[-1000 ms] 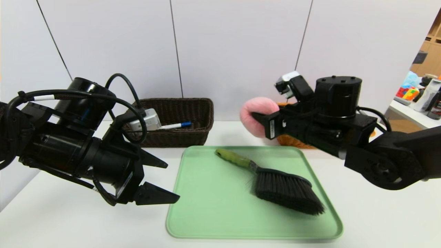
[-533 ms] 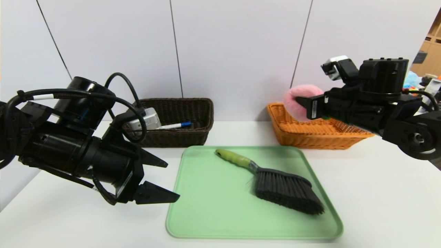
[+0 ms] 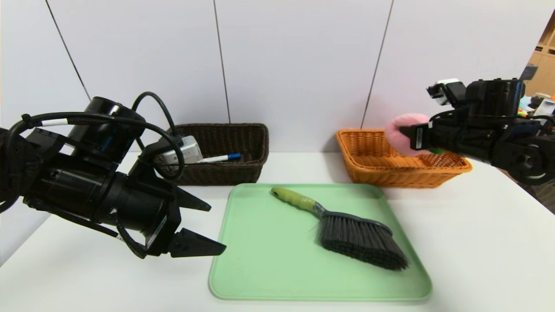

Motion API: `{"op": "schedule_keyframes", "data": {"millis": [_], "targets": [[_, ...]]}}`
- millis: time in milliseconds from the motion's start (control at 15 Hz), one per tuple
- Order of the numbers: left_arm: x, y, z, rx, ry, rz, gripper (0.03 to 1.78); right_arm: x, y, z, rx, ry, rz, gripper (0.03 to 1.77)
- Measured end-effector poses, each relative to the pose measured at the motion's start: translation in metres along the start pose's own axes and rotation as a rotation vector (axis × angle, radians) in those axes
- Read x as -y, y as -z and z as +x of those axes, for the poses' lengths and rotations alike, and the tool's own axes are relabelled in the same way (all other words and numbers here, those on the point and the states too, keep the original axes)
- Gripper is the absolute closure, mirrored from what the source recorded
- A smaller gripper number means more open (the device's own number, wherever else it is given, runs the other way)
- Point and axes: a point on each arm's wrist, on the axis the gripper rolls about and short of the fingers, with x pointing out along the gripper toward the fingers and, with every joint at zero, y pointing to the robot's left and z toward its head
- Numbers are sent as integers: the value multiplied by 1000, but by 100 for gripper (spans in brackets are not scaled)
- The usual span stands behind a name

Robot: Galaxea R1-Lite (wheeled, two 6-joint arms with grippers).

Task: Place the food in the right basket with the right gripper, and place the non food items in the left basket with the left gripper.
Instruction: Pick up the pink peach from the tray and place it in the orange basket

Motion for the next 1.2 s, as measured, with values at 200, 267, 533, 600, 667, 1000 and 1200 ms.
{"op": "schedule_keyframes", "data": {"millis": [200, 267, 533, 600, 667, 1000, 1200], "targets": [[0, 1, 0, -2, -2, -7, 12, 7, 6, 16, -41, 17, 8, 101], [-1, 1, 0, -2, -3, -9, 12, 7, 6, 19, -69, 15, 12, 101], [-1, 1, -1, -2, -5, -11, 12, 8, 4, 27, -175, 7, 20, 101], [-1, 2, -1, -3, -5, -12, 12, 9, 2, 30, -185, 8, 23, 101], [-1, 2, -1, -3, -5, -12, 12, 9, 0, 33, -187, 10, 33, 101], [-1, 2, -1, -3, -5, -12, 12, 15, -1, 57, -182, 26, 49, 101], [-1, 2, -1, -2, -5, -12, 12, 16, 9, 73, -208, 28, 50, 101]]}}
